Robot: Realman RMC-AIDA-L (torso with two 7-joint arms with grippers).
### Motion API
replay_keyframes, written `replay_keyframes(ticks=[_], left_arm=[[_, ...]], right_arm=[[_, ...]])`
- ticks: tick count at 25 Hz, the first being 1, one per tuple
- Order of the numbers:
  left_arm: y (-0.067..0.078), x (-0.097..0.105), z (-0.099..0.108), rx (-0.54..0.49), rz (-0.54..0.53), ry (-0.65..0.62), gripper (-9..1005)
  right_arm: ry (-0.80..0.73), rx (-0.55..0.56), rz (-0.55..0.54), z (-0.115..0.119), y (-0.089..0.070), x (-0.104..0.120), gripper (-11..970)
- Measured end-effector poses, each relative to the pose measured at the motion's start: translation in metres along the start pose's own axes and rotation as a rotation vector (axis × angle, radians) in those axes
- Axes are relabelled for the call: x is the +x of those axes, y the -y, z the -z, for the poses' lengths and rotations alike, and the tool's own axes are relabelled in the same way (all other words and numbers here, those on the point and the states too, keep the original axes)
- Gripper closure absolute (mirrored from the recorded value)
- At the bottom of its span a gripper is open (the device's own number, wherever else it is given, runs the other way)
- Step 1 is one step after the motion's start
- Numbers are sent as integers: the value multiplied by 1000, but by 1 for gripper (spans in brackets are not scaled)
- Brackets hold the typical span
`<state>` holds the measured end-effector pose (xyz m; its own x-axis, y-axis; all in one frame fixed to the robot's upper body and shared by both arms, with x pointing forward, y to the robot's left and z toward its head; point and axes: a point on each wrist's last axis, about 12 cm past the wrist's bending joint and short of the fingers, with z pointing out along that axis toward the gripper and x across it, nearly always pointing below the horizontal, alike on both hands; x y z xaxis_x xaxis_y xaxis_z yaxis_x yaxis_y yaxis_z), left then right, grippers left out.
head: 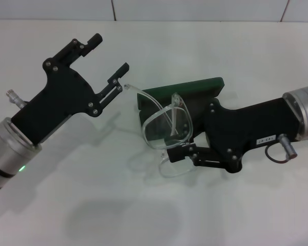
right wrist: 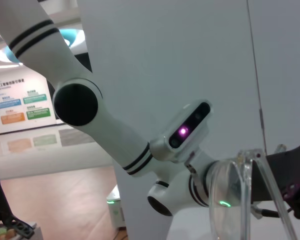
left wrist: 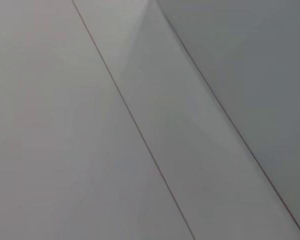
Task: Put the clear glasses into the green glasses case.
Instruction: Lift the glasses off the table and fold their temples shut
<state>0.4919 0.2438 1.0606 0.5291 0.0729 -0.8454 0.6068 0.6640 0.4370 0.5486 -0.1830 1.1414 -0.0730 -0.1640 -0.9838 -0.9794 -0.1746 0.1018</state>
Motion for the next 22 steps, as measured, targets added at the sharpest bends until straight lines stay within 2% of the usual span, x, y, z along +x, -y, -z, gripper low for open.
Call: replay_keyframes(ticks=[9,18,22], left_arm=[[1,0,1,-10,4,-1,405],[-7,-3,14,-153,40,10,405],[-15,-3,21,-246,78,12,405]], right_arm=[[-42,9,30,-2,2,3,839],[-127,-6,150,9,-7,-7,840],[-221,43,204,12,-10,-13,840]])
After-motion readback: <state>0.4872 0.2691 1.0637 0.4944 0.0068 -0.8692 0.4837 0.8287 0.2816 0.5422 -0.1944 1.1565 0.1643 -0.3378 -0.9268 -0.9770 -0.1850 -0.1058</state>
